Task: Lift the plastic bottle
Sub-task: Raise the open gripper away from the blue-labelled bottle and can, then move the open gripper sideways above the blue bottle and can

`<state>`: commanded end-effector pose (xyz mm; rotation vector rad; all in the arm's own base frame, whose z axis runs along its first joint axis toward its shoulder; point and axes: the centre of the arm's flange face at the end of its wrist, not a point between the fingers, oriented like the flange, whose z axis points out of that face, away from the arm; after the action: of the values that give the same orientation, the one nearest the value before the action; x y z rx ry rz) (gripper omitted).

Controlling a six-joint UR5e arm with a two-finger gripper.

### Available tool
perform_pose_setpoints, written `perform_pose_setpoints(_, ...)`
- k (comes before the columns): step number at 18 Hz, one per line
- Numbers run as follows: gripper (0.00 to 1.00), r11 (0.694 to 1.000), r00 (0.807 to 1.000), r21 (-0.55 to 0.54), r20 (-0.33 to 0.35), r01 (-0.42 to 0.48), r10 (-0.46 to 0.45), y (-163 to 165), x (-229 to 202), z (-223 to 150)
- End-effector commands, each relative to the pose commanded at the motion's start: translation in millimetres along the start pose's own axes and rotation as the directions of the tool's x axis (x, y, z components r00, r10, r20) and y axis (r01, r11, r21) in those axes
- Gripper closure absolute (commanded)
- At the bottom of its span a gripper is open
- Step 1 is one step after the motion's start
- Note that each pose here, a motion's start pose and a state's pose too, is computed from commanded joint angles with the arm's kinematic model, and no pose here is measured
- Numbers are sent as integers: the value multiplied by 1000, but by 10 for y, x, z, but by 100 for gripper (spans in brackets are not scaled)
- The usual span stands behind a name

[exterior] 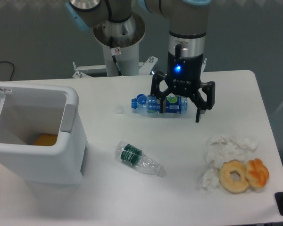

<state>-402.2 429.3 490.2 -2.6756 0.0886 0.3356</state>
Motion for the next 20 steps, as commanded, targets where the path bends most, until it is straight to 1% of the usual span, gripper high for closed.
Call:
perform_pose_setpoints(4,0,1000,1000,-5,-3,-3,3,9,39,4)
perform_pose_setpoints(7,0,1000,1000,-11,-17,1,-1,17,85,76)
perform_pose_setpoints(9,0,1000,999,4,-49,-3,3,-41,199,181)
perform_pose_setpoints(11,0,1000,995,5,-95,28,-28,59,313,351)
perform_pose_setpoints(14,0,1000,992,-7,-121,24,-25,129,441,459)
perform_pose_setpoints(17,0,1000,991,-20,-135,6,-8,140,520,534)
perform_pose_setpoints(18,0,1000,990,-25,-140,-17,14,168,542,559)
perform_pose_setpoints(20,0,993,983,-58,-159,-103,93,290,678,668)
